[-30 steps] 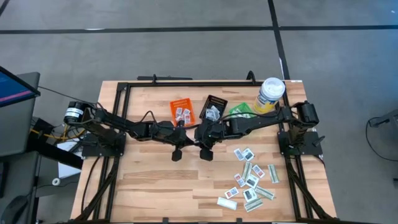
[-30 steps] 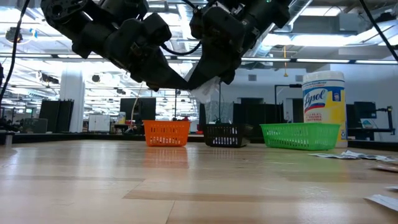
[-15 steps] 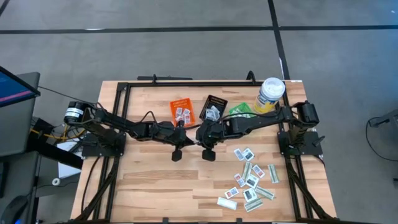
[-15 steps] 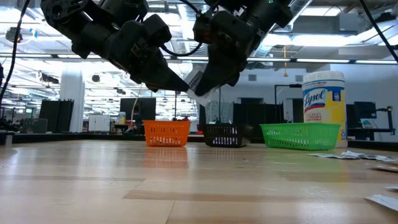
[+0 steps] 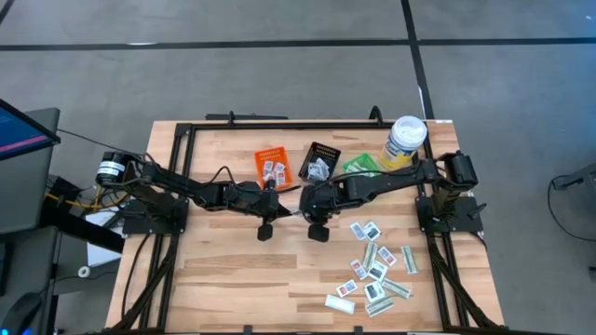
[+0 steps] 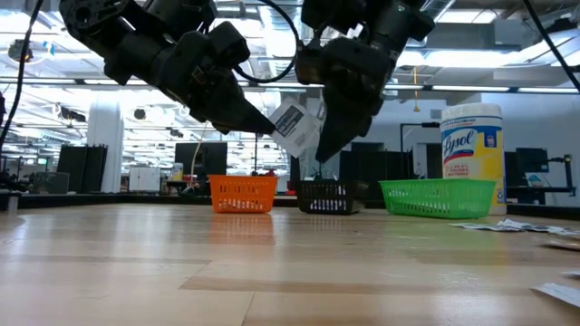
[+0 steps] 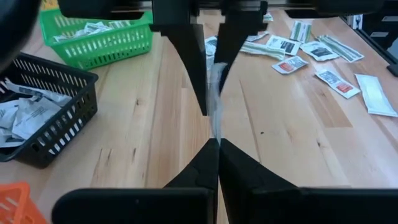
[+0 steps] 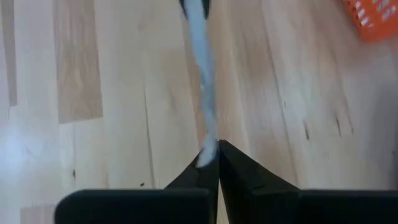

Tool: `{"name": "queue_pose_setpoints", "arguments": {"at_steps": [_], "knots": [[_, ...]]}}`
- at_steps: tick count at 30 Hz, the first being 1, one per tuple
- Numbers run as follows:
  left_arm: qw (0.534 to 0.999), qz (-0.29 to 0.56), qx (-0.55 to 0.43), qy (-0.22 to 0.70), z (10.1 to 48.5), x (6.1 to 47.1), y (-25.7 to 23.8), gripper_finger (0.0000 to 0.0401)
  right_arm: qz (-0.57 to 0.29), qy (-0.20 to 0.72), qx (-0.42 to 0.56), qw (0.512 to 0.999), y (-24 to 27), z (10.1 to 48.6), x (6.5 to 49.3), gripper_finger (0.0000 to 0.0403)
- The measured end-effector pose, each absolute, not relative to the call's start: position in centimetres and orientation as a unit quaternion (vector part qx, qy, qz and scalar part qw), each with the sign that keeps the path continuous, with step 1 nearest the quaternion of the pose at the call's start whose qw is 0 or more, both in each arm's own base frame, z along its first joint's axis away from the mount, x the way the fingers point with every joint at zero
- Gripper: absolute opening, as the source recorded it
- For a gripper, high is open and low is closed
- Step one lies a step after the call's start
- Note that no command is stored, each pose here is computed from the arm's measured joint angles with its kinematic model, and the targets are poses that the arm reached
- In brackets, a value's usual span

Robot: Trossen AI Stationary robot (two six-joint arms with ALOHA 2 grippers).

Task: Pick & Place First Aid Supplies
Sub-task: Put the black towelette pack into the black basket

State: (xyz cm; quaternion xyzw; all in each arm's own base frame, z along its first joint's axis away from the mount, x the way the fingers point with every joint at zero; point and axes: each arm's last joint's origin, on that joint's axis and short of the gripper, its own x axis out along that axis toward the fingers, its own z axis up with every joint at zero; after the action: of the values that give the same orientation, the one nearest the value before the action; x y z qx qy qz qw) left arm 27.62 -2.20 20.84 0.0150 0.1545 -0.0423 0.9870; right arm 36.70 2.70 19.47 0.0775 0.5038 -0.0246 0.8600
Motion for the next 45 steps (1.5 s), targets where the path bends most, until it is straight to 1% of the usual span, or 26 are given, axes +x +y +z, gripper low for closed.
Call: {"name": "queue_pose_setpoints", "arguments": {"at_steps": [6,10,15,20,24,26,27,31,34,37,40,43,45], "knots": [[0.987,-0.042,0.015,0.155,20.8,27.6,-2.2,0.0008,-0.064,0.500,0.067,0.861,2.5,19.5,36.7,0.0001],[0.987,-0.041,0.008,0.155,20.9,27.6,-2.2,0.0008,-0.095,0.513,0.053,0.852,1.7,19.5,36.3,0.0002],[0.987,-0.040,0.002,0.154,20.9,27.6,-2.2,0.0008,-0.159,0.508,0.037,0.845,-1.5,20.4,36.4,0.0001],[0.988,-0.040,0.002,0.151,20.9,27.6,-2.2,0.0008,-0.187,0.504,0.018,0.843,-6.0,21.2,36.3,0.0001],[0.988,-0.040,0.002,0.151,20.9,27.6,-2.2,0.0008,-0.220,0.504,0.048,0.834,-9.6,21.2,35.6,0.0001],[0.988,-0.038,0.002,0.151,20.9,27.6,-2.2,0.0008,-0.206,0.502,0.085,0.836,-10.7,21.1,35.3,0.0001],[0.988,-0.035,0.003,0.151,20.9,27.6,-2.2,0.0008,-0.183,0.501,0.104,0.839,-10.8,21.1,35.2,0.0001],[0.988,-0.019,0.006,0.151,20.9,27.7,-2.1,0.0008,-0.086,0.498,0.142,0.851,-9.2,21.1,35.7,0.0001],[0.988,-0.014,0.007,0.151,20.9,27.7,-2.0,0.0008,-0.055,0.504,0.126,0.853,-7.1,21.1,36.1,0.0001],[0.988,-0.014,0.007,0.152,20.9,27.6,-2.0,0.0008,-0.047,0.505,0.097,0.856,-4.8,21.2,36.6,0.0001],[0.988,-0.014,0.008,0.153,20.9,27.6,-2.0,0.0008,-0.058,0.498,0.067,0.862,-2.7,22.0,36.6,0.0001],[0.988,-0.015,0.008,0.154,20.9,27.6,-2.0,0.0008,-0.076,0.513,0.069,0.852,-1.2,23.2,36.0,0.0001],[0.988,-0.015,0.008,0.155,20.9,27.6,-2.0,0.0008,-0.074,0.514,0.067,0.852,-0.4,24.4,35.9,0.0001]]}}
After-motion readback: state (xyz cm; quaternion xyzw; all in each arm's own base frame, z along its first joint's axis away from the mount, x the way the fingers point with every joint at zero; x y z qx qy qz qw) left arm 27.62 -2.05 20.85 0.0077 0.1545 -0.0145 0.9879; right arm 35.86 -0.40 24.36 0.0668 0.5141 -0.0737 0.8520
